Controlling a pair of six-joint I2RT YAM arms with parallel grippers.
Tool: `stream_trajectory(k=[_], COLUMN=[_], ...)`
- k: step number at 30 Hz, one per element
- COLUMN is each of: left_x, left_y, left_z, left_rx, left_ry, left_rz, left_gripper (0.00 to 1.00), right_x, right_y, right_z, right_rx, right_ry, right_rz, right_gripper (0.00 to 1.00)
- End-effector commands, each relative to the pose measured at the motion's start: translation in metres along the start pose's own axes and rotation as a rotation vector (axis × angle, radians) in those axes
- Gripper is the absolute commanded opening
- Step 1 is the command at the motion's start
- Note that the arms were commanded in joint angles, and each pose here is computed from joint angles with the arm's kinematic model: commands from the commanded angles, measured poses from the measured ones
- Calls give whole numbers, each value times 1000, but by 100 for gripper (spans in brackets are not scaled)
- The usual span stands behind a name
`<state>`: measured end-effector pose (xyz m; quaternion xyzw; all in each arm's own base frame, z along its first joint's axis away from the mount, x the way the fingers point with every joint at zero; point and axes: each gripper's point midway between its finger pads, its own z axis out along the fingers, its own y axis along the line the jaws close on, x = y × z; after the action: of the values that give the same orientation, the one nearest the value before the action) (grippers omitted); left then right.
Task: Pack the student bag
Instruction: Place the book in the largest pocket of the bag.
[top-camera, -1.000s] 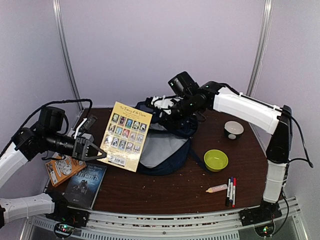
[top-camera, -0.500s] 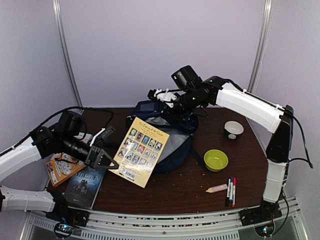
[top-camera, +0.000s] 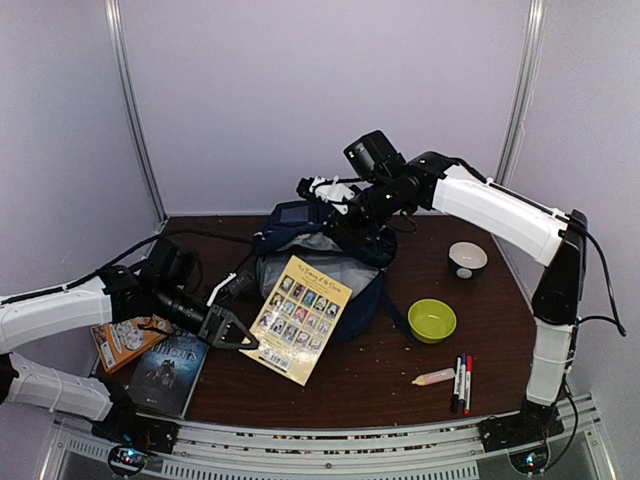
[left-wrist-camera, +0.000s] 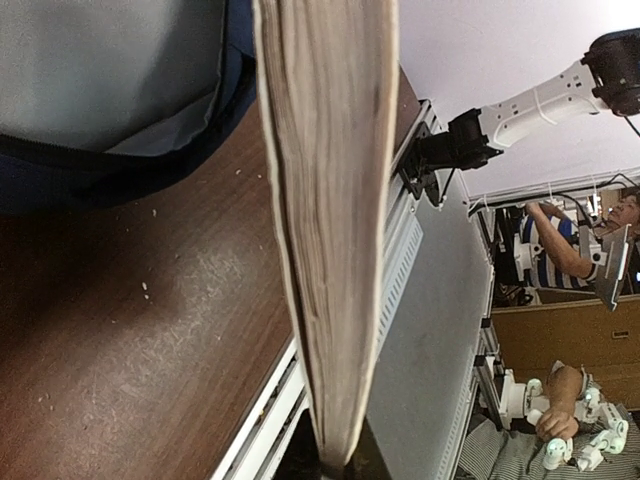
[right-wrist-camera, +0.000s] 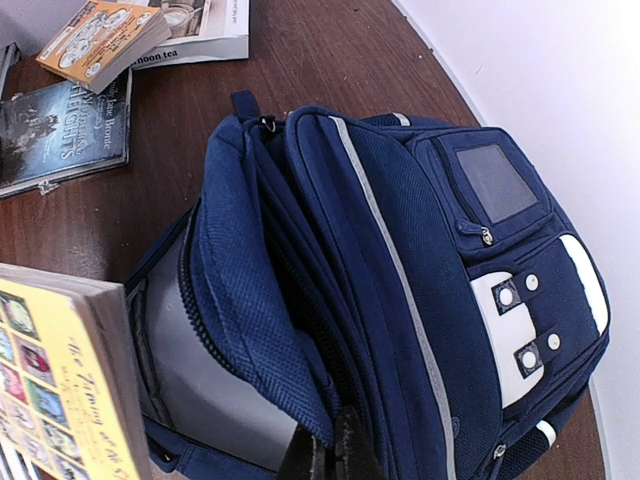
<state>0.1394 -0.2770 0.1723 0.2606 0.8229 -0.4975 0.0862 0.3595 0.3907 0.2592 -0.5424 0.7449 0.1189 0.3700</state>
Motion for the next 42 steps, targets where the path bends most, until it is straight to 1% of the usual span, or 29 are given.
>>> stream_trajectory(k=[1,4,6,7,8,14,19,23,27,33,42], left_x=[-25,-41,-55,-56,-63,-82,-99,-117,-140,-168,-185], left_y=[1,15,23,32,35,59,75,87,95,110,160], left_z=[14,26,35,42,46,68,69,60,66,81,86], left_rx=[50,35,57,56,70,90,61,72,86,91,-14], left_ry=[-69,-112,-161,-160,-184,-229,-290,-366,-371,-379,-361], left_rz=[46,-9,-51,-104,-120,-229,-273,-304,-308,-341,-399], left_gripper=[0,0,0,0,0,0,0,0,0,0,0], right_x=[-33,-34,-35,-35,-35,-33,-29,-28,-27,-28,-20], right_y=[-19,-18,-17,-15,-15,-7,6,16,25,27,38], right_z=[-35,-37,-39,-39,-41,-43,-45,-48,-48,-52,-51], right_rx=[65,59,53,47,44,9,-45,-89,-126,-134,-179], right_ry=[-126,-130,-136,-138,-141,-152,-163,-174,-182,-192,-190], right_rz=[15,15,17,16,18,16,4,-10,-22,-43,-71], right_gripper=[0,0,0,0,0,0,0,0,0,0,0])
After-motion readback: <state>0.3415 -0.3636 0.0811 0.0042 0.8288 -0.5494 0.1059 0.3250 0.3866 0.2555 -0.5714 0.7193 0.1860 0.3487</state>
